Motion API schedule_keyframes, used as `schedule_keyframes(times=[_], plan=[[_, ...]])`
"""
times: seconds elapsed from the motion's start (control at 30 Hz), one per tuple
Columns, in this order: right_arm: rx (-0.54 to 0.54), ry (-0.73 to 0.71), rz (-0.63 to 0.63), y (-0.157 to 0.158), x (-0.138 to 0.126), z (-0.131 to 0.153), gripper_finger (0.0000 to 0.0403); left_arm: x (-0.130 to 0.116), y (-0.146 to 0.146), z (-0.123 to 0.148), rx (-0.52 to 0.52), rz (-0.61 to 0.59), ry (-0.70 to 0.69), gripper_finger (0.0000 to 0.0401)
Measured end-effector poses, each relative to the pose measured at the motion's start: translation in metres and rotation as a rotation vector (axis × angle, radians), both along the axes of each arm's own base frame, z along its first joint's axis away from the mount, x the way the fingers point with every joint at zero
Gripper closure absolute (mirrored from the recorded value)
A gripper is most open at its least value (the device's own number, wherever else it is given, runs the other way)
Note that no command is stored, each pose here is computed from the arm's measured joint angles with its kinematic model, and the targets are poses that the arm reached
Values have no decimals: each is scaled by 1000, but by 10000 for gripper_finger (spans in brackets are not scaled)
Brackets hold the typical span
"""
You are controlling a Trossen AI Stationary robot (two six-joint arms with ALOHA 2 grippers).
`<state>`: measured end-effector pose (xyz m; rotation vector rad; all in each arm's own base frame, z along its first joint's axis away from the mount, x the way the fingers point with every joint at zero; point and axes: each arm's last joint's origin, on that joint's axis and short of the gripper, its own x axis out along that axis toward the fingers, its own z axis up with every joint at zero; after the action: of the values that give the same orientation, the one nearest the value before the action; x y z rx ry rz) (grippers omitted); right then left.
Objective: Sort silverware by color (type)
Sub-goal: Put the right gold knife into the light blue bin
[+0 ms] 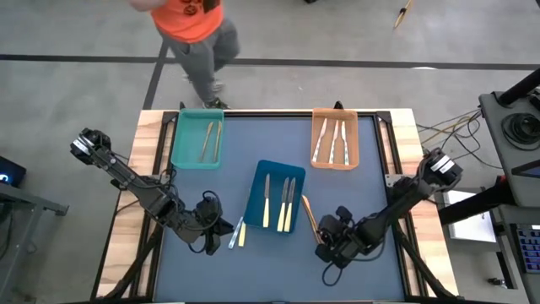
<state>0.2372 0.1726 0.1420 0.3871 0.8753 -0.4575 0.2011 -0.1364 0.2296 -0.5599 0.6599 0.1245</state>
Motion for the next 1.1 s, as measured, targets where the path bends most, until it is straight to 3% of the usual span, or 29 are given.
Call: schedule_keyframes(times=[0.23,0.4,1.1], plan=[[-131,8,41,-1,2,-9,266,0,0,0,6,-5,-1,361],[-97,15,17,-3,3,-9,218,0,0,0,9,-6,0,361],[-162,-14,-22,-9,0,-14,230,0,1,0,40,-7,-10,361]])
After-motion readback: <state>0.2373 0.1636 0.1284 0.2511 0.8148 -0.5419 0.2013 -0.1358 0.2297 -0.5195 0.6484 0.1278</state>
